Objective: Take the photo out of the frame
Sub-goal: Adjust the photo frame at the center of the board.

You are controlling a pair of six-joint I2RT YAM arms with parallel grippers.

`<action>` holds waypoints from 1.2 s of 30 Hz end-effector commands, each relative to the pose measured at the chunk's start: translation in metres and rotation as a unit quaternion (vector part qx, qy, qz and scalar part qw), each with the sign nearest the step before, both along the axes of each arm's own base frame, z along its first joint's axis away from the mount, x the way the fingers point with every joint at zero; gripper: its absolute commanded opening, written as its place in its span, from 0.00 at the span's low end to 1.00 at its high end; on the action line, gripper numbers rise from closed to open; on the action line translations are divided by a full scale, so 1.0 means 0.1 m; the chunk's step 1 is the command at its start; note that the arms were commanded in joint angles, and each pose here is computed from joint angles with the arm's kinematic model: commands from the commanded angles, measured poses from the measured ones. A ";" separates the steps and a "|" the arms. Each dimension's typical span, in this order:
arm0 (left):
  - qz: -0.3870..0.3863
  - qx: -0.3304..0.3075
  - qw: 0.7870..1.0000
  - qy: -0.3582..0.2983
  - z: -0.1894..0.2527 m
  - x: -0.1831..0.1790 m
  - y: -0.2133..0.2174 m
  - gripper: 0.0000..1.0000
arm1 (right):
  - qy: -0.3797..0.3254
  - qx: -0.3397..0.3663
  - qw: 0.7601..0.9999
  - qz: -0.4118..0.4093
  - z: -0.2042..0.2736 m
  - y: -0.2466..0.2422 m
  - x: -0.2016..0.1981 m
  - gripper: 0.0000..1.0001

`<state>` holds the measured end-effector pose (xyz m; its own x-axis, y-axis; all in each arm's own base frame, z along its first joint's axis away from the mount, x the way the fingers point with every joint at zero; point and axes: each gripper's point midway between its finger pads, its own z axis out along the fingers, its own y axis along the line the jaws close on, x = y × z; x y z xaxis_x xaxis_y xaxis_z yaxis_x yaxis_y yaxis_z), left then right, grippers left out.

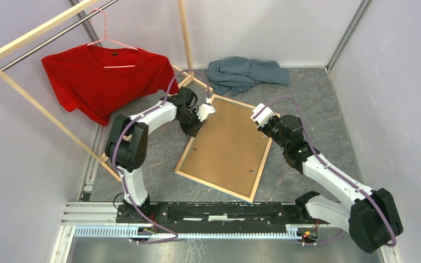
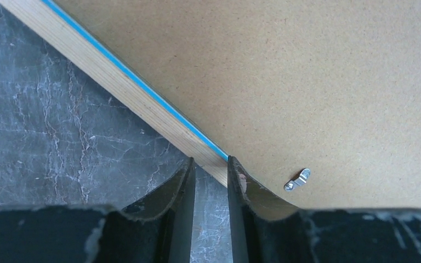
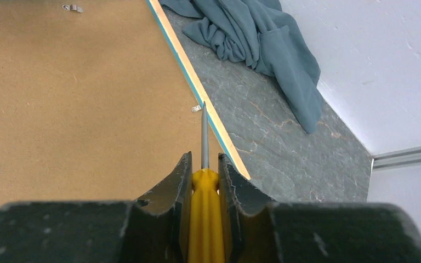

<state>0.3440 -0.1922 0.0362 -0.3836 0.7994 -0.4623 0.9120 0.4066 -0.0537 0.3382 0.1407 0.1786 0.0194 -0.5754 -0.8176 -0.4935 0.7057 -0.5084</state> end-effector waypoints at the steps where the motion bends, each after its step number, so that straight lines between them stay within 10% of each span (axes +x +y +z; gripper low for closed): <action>1: -0.071 -0.005 0.997 0.034 0.01 -0.32 -0.14 0.34 | -0.021 0.018 1.000 0.000 0.16 0.00 0.01 0.00; 36: -0.012 -0.058 0.998 -0.004 -0.15 0.41 -0.73 0.42 | 0.009 0.010 0.988 -0.154 -0.01 -0.62 0.30 0.00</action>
